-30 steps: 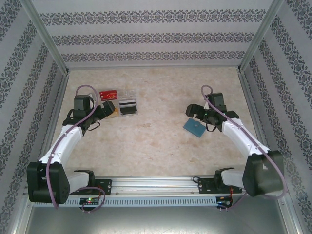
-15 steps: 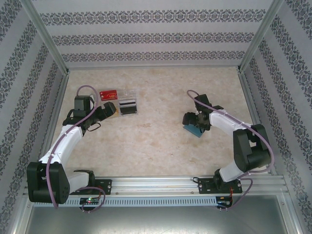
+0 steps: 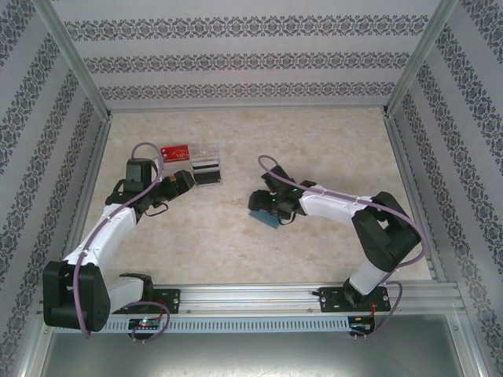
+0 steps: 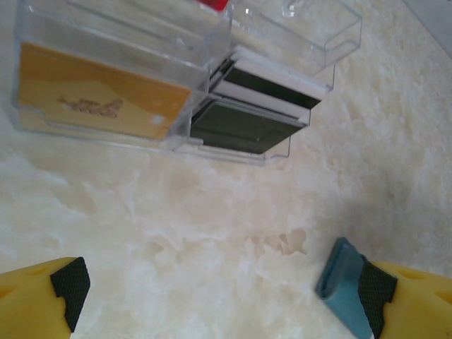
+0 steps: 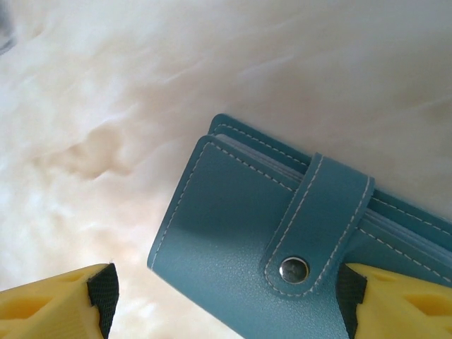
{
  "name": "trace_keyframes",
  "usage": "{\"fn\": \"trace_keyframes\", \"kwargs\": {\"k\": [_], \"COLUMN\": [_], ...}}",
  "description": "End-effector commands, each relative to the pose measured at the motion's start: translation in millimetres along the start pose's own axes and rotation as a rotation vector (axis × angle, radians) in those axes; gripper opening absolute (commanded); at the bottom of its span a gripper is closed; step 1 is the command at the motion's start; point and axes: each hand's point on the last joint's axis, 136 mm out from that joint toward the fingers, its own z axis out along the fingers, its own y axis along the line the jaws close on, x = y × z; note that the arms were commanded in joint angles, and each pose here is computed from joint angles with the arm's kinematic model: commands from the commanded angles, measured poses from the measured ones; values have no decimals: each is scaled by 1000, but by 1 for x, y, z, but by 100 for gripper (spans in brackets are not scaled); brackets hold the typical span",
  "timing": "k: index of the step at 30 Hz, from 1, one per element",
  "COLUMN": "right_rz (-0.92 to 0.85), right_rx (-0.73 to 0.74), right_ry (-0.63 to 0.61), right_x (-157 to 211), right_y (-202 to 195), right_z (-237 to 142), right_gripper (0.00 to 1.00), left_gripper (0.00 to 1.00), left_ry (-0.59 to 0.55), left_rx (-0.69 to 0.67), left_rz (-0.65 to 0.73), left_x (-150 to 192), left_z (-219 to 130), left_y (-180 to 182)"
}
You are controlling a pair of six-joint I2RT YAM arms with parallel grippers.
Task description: Take the credit cards out of the card holder
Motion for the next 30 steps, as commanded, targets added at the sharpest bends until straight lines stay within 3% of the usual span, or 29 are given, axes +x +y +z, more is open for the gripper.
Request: {"fn": "trace_keyframes", "kwargs": {"k": [1, 5, 9, 13, 21, 26, 30], "right_rz": [36, 3, 7, -7, 19, 33, 30], "right_rx": [-36, 46, 71, 91, 31, -53, -134], "right_ry": [5, -35, 75, 105, 175, 194, 229], "right_x": [-3, -18, -14, -11, 11, 26, 40], "right_y": [17, -12, -41, -50, -41, -14, 17], "right_z": [-9, -22, -10, -4, 3, 5, 7], "right_gripper": [82, 82, 73, 69, 56, 38, 33], "left_gripper": [100, 100, 100, 99, 93, 81, 74], "left_ry": [23, 63, 102, 146, 215, 269, 326], "left_rx": [33, 88, 103, 117, 145, 168, 202], "left_rz": [-37, -44, -41, -66, -95, -92, -98], "left_x": [13, 32, 46, 59, 84, 103, 123], "left_z": [2, 11, 19, 27, 44, 55, 65], "left_y": [-8, -22, -32, -39, -54, -65, -76]}}
